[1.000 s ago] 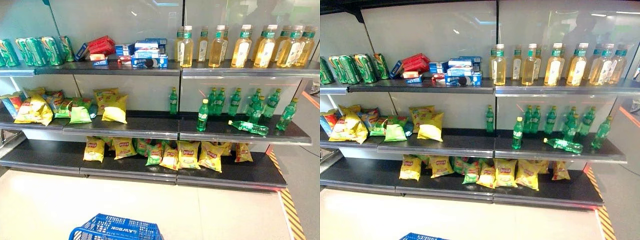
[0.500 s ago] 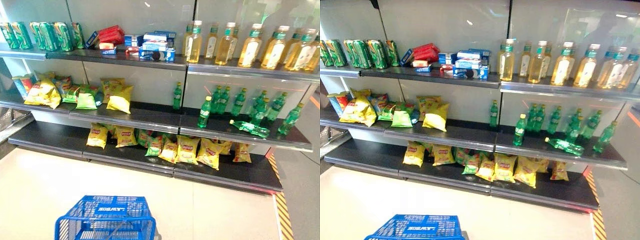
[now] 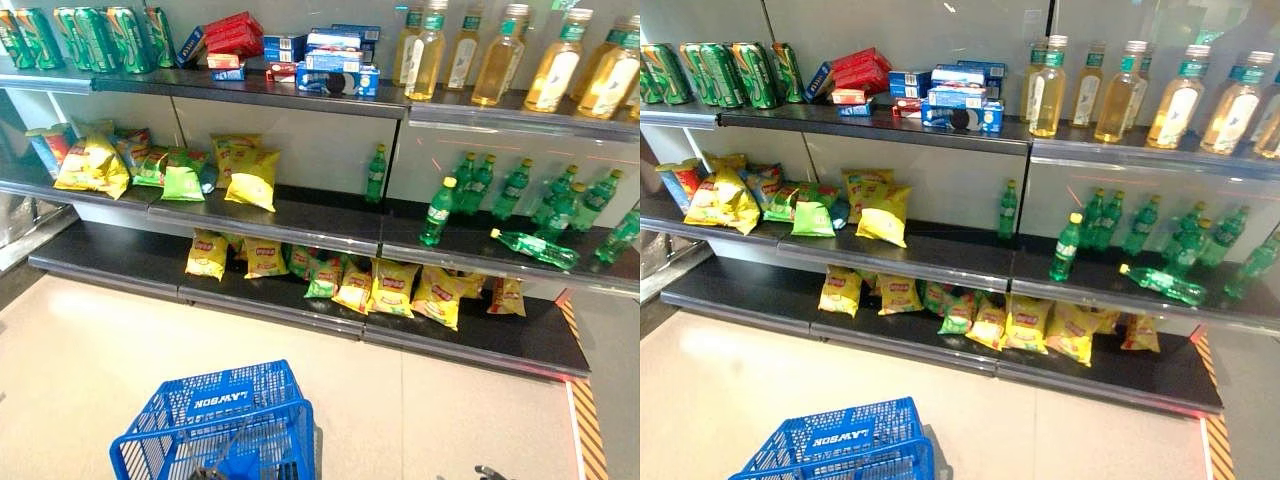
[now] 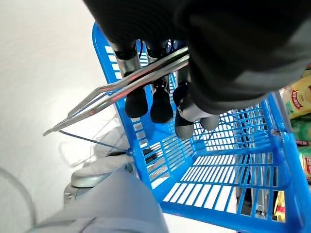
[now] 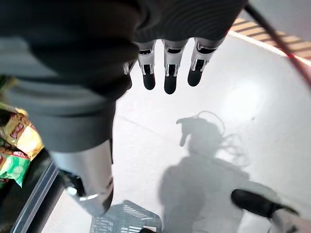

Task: Pick up the snacks into the basket

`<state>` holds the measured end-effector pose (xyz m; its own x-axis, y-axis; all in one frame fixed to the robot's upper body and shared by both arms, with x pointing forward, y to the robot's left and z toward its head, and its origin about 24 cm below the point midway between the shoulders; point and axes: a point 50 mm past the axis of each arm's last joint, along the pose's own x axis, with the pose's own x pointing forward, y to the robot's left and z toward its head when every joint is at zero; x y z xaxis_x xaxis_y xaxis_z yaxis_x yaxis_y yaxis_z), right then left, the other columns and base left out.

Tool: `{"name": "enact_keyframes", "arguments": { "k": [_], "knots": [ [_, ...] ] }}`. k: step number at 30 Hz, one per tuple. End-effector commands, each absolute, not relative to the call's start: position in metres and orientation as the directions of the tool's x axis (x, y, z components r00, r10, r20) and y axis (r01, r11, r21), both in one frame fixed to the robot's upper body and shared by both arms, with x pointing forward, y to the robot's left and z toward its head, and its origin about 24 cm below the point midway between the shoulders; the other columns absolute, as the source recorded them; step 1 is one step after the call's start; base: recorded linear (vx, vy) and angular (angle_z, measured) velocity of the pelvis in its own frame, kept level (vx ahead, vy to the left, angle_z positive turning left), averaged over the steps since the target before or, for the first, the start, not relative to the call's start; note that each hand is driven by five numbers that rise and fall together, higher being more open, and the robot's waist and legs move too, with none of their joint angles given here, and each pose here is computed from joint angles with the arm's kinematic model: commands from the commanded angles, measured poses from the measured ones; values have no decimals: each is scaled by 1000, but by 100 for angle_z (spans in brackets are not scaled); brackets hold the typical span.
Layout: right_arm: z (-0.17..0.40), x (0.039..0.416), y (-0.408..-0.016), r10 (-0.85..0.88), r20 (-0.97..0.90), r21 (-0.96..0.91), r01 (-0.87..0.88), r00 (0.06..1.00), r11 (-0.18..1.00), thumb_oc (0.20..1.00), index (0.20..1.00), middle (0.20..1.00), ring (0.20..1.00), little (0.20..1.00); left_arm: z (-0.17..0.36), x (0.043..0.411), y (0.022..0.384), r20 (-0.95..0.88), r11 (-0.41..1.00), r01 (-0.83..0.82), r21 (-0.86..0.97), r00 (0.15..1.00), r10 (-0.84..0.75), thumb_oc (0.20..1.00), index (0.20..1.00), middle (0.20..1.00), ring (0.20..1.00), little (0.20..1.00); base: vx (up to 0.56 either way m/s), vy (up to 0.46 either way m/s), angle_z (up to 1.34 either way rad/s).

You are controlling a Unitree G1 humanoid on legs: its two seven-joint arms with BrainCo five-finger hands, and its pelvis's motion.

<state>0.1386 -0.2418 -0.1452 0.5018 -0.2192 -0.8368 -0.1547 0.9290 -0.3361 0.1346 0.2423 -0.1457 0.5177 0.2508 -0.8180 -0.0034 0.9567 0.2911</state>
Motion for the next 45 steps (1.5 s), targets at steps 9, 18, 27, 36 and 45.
{"name": "enact_keyframes", "arguments": {
  "k": [9,18,27,36,45],
  "knots": [
    [-82,224,-250,-187,-542,-382,-41,819,923,1000,1000,1000,1000,1000,-129,141,269,-759,892,164,422,601,249,200,200,200,200,200,344,184,5],
    [5,270,-288,-252,-182,-457,145,950,878,1000,1000,1000,1000,1000,-84,200,251,-531,879,167,446,840,110,200,200,200,200,200,236,-172,94],
    [124,326,-300,-227,210,-538,307,951,785,1000,1000,1000,1000,1000,-84,209,242,-523,911,124,393,845,111,200,200,200,200,200,-35,-98,18],
    [181,356,-271,-130,362,-539,321,923,779,1000,1000,1000,1000,1000,-112,186,249,-649,922,51,384,725,230,200,200,200,200,200,-12,4,-7],
    [151,348,-258,-92,295,-525,242,951,816,1000,1000,1000,1000,1000,-119,175,251,-677,916,53,397,691,253,200,200,200,200,200,19,13,-2]
  ]
}}
